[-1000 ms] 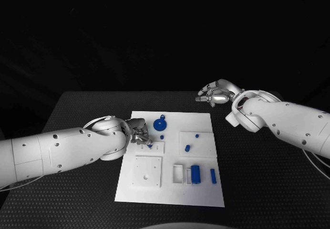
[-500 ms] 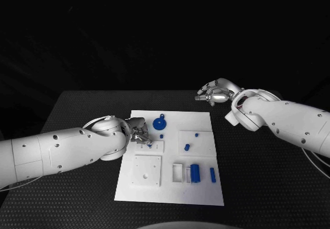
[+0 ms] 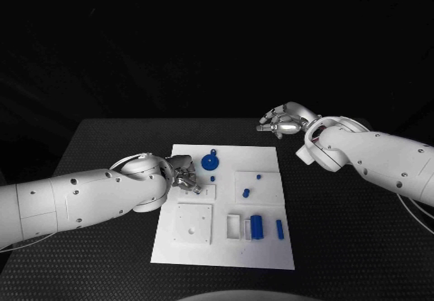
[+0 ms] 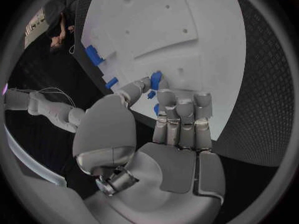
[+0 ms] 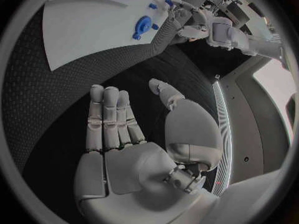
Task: Assemble the parts on the task board
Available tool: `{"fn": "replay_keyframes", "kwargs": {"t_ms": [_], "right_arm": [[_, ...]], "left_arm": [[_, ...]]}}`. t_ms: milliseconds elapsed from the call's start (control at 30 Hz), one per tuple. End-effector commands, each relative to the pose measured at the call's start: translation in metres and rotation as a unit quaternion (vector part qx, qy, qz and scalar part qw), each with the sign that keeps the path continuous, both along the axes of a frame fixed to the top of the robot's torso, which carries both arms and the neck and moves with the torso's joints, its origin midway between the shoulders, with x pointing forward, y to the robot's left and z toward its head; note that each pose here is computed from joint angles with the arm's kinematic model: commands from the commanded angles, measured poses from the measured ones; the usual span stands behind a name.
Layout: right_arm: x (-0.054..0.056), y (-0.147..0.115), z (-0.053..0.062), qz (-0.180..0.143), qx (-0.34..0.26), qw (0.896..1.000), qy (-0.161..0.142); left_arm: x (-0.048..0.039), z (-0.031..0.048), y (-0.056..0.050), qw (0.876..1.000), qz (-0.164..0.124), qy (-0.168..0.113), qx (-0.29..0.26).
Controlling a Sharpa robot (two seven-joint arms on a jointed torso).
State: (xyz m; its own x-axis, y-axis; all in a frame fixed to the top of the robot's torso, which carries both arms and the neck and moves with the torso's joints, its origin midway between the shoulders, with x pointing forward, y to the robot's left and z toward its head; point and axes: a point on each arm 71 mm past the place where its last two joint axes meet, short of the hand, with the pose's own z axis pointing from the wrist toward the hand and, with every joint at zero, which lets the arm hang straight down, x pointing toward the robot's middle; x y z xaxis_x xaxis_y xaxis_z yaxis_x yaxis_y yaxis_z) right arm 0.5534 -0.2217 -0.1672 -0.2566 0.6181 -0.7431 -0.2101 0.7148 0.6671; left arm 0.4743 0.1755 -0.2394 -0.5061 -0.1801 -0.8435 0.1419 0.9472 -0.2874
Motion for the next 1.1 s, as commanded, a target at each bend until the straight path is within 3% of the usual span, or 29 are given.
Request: {"fn": "replay_keyframes", "kwargs": {"t_ms": [33,200,400,867,1100], "right_arm": [[0.000,0.001,0.000,0.006,0.000,1.000,0.001],[0.000,0.001,0.000,0.006,-0.001,1.000,0.002],[0.000,0.001,0.000,0.006,0.000,1.000,0.001],[0.000,0.001,0.000,0.006,0.000,1.000,0.001],[0.000,0.001,0.000,0.005,0.000,1.000,0.001]], "left_arm": [[-0.0022,-0.0045,-0.001,1.000,-0.005,0.009,0.009],[-0.0029,-0.0067,0.000,1.000,0.002,0.029,0.001],[-0.0020,-0.0070,0.001,0.999,0.011,0.031,-0.002],[0.0003,-0.0119,0.010,0.994,0.067,0.076,-0.035],[0.0013,-0.0131,0.011,0.992,0.079,0.087,-0.042]]}}
